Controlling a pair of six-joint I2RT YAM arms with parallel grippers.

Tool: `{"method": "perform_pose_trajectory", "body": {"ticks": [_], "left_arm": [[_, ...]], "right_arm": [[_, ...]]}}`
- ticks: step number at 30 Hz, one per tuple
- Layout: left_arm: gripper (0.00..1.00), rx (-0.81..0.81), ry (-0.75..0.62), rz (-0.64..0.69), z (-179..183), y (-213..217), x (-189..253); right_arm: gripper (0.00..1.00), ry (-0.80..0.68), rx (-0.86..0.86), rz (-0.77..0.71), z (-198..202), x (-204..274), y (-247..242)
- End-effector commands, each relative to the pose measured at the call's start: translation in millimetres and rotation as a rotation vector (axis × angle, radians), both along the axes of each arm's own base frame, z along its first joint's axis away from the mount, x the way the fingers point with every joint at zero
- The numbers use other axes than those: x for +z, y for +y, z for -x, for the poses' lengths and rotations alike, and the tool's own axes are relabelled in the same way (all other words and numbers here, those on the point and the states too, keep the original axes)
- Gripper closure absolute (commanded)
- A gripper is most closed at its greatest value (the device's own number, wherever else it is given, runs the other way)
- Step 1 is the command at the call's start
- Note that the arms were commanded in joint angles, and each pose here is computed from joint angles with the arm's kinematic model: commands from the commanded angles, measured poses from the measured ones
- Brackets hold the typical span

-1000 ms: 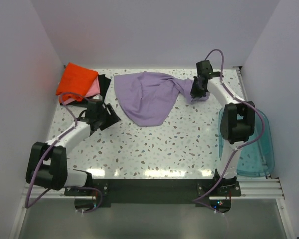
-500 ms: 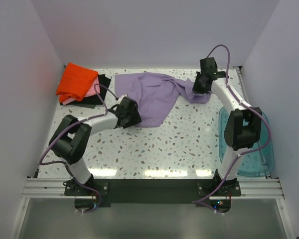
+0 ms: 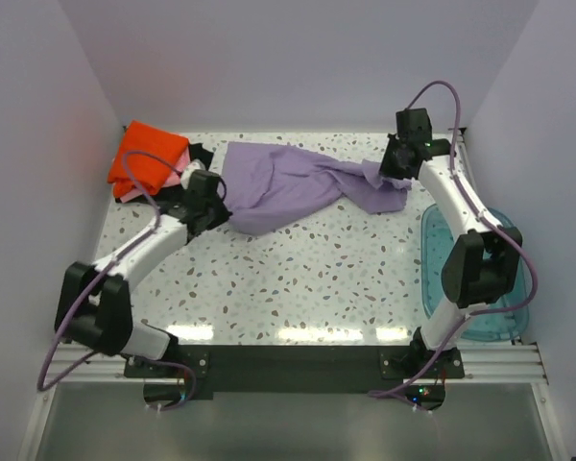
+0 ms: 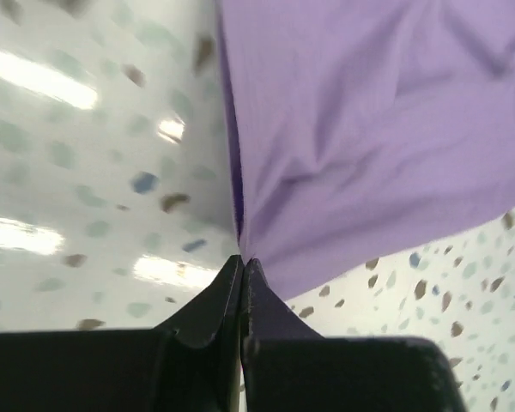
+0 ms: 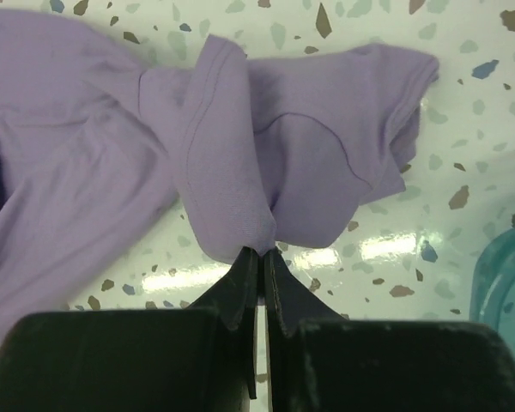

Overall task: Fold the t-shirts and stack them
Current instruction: Flatten the tshirt out

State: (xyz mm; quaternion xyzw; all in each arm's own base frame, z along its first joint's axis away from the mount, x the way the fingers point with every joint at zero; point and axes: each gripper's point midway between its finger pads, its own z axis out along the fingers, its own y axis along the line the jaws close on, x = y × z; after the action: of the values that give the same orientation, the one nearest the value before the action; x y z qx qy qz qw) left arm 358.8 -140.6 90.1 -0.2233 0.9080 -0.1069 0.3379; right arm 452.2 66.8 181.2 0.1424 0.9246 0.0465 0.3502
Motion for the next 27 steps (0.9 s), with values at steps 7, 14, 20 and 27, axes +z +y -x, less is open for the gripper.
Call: {"method": "perform_pose_trajectory", "body": {"ticks": [7,14,20,27], "left_arm": [[1.00,0.111,-0.129,-0.095,35.2,99.1,72.6],[1.00,0.146,-0.024,-0.062,13.6,113.7,29.3],[1.00,0.190,0.002,-0.032,3.7,129.8,14.6],[1.00,0.202,-0.012,-0.032,7.8,142.8,21.6]], "right_arm": [[0.94,-0.063,-0.043,0.043,32.7,33.9,-31.2],[0.97,-0.027,-0.041,-0.001,-8.4,4.5,-21.0],[1.00,-0.131,-0.098,-0.017,-81.4,11.8,-29.0],[1.00,-0.357,-0.129,-0.083,-123.4,65.3,-25.0]]}}
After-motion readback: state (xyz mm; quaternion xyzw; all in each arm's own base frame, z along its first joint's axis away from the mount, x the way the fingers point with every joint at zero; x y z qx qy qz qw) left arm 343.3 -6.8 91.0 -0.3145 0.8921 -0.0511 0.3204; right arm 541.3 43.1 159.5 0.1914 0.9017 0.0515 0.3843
